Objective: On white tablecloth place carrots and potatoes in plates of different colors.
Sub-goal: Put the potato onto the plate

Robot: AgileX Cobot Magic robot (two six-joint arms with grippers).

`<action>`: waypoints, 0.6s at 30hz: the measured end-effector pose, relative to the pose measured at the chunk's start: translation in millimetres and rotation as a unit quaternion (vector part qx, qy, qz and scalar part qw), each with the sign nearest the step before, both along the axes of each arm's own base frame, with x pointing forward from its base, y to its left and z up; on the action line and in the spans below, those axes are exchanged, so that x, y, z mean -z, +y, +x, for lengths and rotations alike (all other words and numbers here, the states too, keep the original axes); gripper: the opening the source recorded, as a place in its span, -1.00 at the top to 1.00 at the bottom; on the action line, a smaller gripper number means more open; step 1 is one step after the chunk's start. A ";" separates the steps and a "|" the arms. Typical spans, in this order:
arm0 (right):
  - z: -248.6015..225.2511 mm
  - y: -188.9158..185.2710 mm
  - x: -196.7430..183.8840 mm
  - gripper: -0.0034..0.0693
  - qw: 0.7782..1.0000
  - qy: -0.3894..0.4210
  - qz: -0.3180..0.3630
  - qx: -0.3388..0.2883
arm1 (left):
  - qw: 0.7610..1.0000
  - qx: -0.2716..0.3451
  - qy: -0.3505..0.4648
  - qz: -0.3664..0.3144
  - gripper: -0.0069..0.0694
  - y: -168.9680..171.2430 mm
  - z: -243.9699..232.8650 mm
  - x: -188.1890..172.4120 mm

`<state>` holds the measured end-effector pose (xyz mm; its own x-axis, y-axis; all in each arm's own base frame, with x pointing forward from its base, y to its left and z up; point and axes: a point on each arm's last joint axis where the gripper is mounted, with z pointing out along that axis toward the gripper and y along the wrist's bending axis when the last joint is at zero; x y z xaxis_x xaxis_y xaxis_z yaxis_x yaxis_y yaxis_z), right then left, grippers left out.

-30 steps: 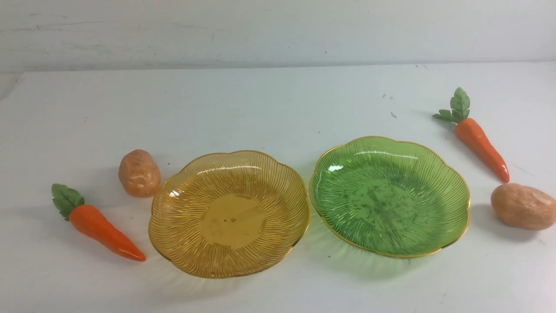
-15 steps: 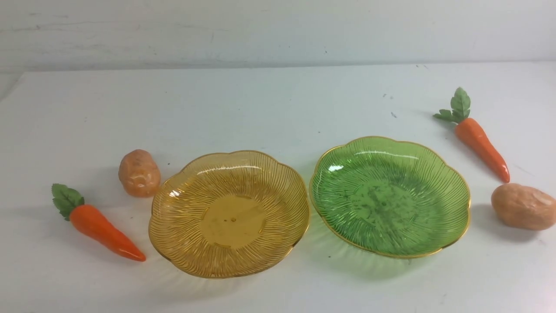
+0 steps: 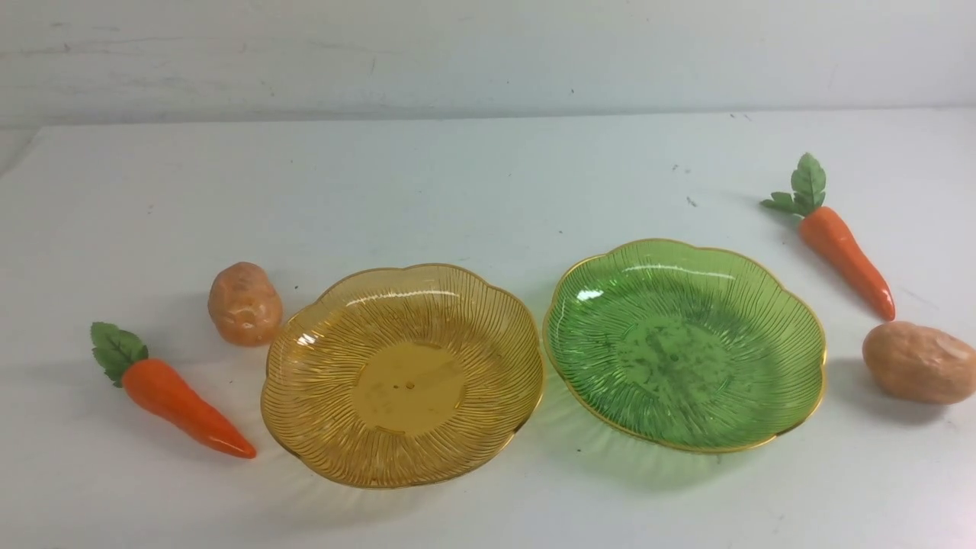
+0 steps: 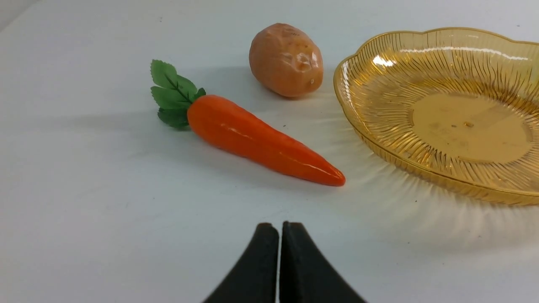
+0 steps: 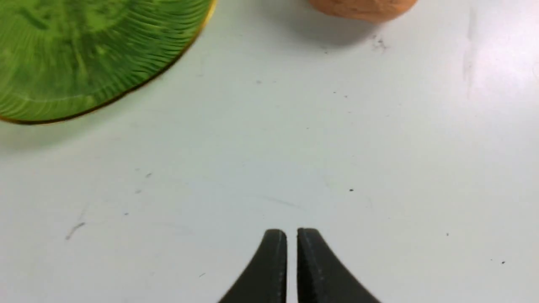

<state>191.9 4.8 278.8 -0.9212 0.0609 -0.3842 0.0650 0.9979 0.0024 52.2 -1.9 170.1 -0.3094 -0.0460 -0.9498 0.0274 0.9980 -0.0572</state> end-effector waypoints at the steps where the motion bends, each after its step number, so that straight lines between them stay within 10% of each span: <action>1: 9.5 -0.6 2.7 0.67 1.000 0.013 -0.007 -0.001 | 1.000 0.000 0.000 0.000 0.83 0.0 0.0 0.0; 10: 74.6 -3.6 -0.1 -0.59 0.990 -0.019 -0.088 -0.107 | 1.000 0.000 0.000 0.000 0.83 0.0 0.0 0.0; 18: 108.9 -8.0 45.0 -0.90 0.971 0.018 -0.151 -0.184 | 1.000 0.000 0.000 0.000 0.83 0.0 0.0 0.0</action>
<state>300.9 -3.2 233.8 -0.8723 -0.3858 -0.3005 -0.3017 0.9082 -0.2901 52.2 -1.9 170.1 -0.3094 -0.0460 -0.9498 0.0274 0.9980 -0.0572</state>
